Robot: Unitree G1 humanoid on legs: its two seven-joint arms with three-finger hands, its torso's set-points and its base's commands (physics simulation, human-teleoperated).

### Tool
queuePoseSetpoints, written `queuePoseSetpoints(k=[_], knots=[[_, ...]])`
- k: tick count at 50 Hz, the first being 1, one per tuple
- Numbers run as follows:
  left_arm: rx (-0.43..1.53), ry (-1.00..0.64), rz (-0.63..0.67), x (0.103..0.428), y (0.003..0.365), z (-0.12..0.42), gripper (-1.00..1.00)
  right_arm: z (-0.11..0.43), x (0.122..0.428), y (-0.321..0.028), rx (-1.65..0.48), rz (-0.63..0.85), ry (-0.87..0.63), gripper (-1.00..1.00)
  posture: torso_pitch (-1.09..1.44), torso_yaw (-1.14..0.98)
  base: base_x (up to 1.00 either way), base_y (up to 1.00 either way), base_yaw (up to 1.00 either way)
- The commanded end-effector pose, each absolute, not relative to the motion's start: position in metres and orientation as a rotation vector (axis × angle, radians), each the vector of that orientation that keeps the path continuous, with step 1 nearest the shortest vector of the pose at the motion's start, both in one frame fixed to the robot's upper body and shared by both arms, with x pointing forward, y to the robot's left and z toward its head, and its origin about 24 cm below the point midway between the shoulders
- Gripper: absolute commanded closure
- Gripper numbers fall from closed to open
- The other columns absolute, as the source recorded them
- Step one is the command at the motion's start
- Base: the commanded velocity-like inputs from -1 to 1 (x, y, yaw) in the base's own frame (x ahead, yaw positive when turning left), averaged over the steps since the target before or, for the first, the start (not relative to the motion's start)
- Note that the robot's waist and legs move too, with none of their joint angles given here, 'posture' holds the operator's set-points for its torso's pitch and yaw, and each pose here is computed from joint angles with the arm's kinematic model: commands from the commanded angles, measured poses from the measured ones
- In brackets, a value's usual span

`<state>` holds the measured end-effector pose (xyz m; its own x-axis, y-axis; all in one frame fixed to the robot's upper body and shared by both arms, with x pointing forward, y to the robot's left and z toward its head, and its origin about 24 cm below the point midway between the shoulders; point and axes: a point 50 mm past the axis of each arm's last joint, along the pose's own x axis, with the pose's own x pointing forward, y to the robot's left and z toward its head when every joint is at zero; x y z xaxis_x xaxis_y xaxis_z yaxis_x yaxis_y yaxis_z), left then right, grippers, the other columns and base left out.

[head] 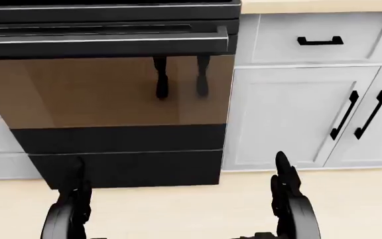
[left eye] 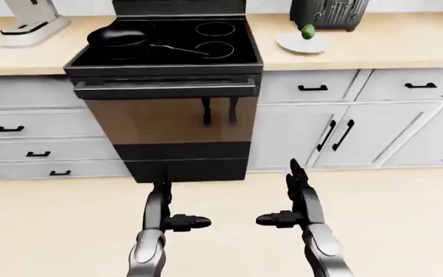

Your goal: Pick the lime from the plate and place it in the pan.

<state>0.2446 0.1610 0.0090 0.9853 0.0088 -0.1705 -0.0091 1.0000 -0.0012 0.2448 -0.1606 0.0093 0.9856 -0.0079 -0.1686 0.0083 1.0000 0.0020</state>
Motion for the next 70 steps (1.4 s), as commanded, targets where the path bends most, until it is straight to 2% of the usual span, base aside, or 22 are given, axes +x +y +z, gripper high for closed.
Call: queuePoseSetpoints(k=[1,16,21,30,36,48,70], knots=[[0.005,0.004,0.006,0.253,0.160,0.041,-1.00,0.040,0.253,-0.159,0.002,0.003,0.002,-1.00,0.00,0.00,0.00,0.00,0.00],[0.010,0.008,0.012,0.253,0.160,0.043,-1.00,0.040,0.253,-0.160,-0.041,-0.006,-0.003,-1.00,0.00,0.00,0.00,0.00,0.00],[0.031,0.006,0.039,0.254,0.163,0.049,-1.00,0.060,0.250,-0.157,-0.062,-0.015,-0.016,-1.00,0.00,0.00,0.00,0.00,0.00],[0.057,-0.031,0.052,0.262,0.167,0.100,-1.00,0.106,0.253,-0.163,-0.053,-0.020,-0.037,-1.00,0.00,0.00,0.00,0.00,0.00],[0.057,-0.048,0.039,0.274,0.169,0.135,-1.00,0.132,0.265,-0.165,-0.072,-0.081,-0.017,-1.00,0.00,0.00,0.00,0.00,0.00],[0.068,-0.084,0.071,0.298,0.181,0.189,-1.00,0.200,0.282,-0.165,-0.097,-0.034,-0.066,-1.00,0.00,0.00,0.00,0.00,0.00],[0.122,-0.126,0.105,0.309,0.193,0.241,-1.00,0.269,0.287,-0.173,-0.160,-0.037,-0.154,-1.00,0.00,0.00,0.00,0.00,0.00]])
